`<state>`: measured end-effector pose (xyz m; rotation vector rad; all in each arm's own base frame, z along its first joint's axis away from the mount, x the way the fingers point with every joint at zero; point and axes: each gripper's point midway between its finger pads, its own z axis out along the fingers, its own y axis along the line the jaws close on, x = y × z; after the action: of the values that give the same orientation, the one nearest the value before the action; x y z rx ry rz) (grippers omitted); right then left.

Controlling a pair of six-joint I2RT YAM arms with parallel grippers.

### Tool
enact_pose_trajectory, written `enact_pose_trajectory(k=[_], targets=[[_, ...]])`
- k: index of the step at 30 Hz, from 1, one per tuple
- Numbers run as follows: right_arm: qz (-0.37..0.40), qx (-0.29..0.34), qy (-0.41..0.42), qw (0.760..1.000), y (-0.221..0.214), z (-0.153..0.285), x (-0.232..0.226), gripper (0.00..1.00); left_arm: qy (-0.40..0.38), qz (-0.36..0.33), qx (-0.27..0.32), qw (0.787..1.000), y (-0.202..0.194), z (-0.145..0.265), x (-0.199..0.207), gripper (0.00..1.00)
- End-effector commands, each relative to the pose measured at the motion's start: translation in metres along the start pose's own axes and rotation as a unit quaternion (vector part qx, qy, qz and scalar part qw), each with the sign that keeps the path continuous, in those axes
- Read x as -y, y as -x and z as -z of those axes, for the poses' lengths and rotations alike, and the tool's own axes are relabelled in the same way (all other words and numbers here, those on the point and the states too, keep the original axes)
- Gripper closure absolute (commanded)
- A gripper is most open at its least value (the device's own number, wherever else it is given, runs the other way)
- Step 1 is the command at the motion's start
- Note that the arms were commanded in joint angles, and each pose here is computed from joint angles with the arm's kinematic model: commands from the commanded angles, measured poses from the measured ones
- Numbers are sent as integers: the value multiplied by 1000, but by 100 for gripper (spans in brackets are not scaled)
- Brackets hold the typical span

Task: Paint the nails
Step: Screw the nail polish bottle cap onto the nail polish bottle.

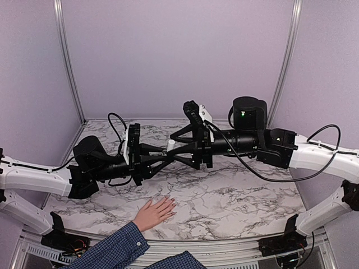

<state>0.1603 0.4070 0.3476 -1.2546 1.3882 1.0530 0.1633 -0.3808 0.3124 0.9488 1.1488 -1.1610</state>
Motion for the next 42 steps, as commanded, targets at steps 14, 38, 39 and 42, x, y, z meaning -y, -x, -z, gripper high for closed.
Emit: enact_pose_trajectory(k=[14,38,39,42], targets=[[112,28,252,961,43,26,-105,50,-286,47,-25,957,14,5,91,100],[136,3,278,951,27,12,-125,74,-330,53,-30,942,17,10,108,100],[136,3,278,951,26,12,-125,74,-331,53,-29,942,17,10,108,100],[136,1,278,951,25,12,-125,78,-331,52,-28,942,18,9,108,100]])
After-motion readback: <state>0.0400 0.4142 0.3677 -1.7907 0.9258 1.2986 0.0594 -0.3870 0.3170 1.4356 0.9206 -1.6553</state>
